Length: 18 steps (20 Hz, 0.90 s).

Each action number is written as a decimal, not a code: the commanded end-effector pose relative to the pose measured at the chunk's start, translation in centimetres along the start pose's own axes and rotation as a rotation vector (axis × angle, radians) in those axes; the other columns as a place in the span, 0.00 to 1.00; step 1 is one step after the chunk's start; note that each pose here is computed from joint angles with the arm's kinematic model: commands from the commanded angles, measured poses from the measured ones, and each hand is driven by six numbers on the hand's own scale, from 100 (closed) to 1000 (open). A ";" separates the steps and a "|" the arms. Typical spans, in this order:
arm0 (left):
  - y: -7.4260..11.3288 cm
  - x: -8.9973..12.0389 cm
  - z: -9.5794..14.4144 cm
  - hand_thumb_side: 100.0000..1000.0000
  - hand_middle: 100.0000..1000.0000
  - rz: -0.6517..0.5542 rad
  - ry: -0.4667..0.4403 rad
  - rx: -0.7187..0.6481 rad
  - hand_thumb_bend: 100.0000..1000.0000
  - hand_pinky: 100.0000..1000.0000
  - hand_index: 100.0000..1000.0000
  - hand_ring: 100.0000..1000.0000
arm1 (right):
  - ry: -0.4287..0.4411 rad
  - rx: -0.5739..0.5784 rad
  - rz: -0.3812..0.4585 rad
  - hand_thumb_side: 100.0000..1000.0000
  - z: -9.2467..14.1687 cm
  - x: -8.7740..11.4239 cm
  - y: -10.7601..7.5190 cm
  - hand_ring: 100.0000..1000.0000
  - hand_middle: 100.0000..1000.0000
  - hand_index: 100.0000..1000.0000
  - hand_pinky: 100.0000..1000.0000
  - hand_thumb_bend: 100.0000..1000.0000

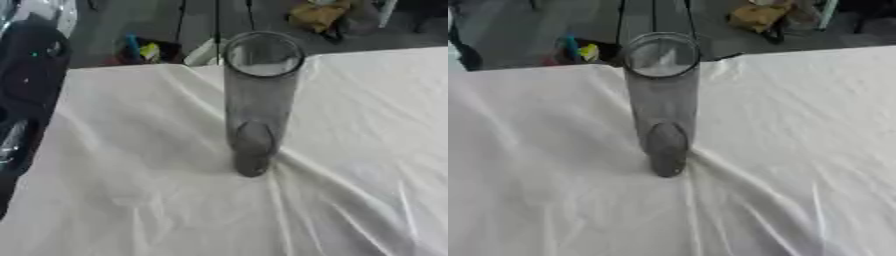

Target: Arrange flowers into the vase.

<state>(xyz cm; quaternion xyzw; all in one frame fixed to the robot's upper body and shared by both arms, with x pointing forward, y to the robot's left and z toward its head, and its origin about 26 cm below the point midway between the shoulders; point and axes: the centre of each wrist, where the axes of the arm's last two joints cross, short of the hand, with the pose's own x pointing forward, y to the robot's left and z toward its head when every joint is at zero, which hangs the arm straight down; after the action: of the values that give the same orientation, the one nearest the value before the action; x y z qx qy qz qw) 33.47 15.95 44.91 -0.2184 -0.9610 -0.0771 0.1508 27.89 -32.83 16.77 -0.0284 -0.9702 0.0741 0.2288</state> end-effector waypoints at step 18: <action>0.9 0.9 0.6 0.57 0.00 -0.155 0.075 -0.131 0.00 0.00 0.30 0.00 | -0.020 0.020 0.008 1.00 -0.6 0.6 -0.4 0.91 0.24 0.43 0.77 0.00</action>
<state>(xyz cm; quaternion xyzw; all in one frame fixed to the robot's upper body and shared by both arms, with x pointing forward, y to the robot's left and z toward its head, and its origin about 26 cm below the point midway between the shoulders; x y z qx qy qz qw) 33.39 16.74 43.90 -0.1646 -0.9589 -0.1477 0.1775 27.88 -32.84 16.75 -0.0269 -0.9697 0.0761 0.2306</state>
